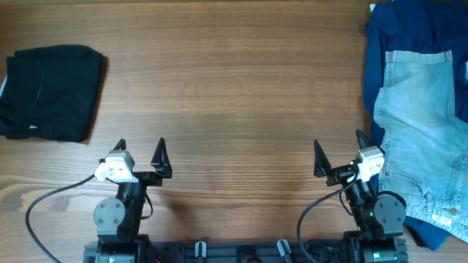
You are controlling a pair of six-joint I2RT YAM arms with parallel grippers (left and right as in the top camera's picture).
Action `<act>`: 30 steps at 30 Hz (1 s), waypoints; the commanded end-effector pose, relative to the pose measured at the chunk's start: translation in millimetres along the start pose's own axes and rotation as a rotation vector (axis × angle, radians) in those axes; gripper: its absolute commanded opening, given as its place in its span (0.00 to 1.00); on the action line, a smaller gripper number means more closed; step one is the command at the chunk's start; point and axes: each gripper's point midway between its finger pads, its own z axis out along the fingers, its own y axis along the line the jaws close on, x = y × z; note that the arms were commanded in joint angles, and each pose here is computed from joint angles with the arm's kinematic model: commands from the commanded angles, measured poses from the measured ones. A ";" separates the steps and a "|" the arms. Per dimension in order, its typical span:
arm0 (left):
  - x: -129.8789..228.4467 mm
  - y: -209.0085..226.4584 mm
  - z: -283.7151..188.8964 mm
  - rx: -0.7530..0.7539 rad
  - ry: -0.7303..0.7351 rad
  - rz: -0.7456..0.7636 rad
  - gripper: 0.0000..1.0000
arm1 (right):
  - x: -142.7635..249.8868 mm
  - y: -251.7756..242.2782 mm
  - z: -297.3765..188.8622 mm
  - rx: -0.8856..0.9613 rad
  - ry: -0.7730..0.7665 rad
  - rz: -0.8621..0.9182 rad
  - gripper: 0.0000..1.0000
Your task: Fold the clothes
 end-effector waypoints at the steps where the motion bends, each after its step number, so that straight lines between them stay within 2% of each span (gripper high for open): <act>1: 0.6 -1.8 -0.4 0.013 0.002 0.007 1.00 | -4.3 -0.5 -0.6 0.007 0.001 0.054 1.00; 4: -5.1 -3.3 -2.0 0.013 0.001 -0.017 1.00 | -14.6 -9.5 -3.1 0.065 0.019 0.082 1.00; 9: -11.0 0.1 -3.8 -0.042 0.085 -0.026 1.00 | -22.0 -15.9 0.9 0.108 0.119 0.118 1.00; 14: -17.4 -0.7 0.8 -0.102 0.283 -0.041 1.00 | -12.1 -21.1 18.4 0.139 0.394 0.153 1.00; 20: -4.7 -0.7 8.0 -0.161 0.575 -0.069 1.00 | 0.3 -50.9 29.7 0.308 0.801 0.152 1.00; 24: 0.7 -1.4 12.8 -0.168 0.645 -0.080 1.00 | 15.6 -49.3 46.8 0.281 0.934 0.175 1.00; 25: 2.5 -0.8 13.0 -0.170 0.653 -0.080 1.00 | 21.9 -58.5 44.8 0.342 0.955 0.171 1.00; 26: 3.5 -0.6 12.9 -0.171 0.657 -0.081 1.00 | 28.6 -79.0 36.9 0.506 0.967 0.217 1.00; 27: 3.9 -0.4 12.5 -0.172 0.659 -0.081 1.00 | 36.0 -108.8 19.4 0.754 0.957 0.296 1.00; 28: 3.9 -0.5 12.5 -0.172 0.659 -0.081 1.00 | 42.5 -124.6 10.3 0.871 0.952 0.340 1.00; 30: 3.8 -0.5 12.6 -0.172 0.659 -0.081 1.00 | 61.0 -144.2 1.5 0.954 1.002 0.384 1.00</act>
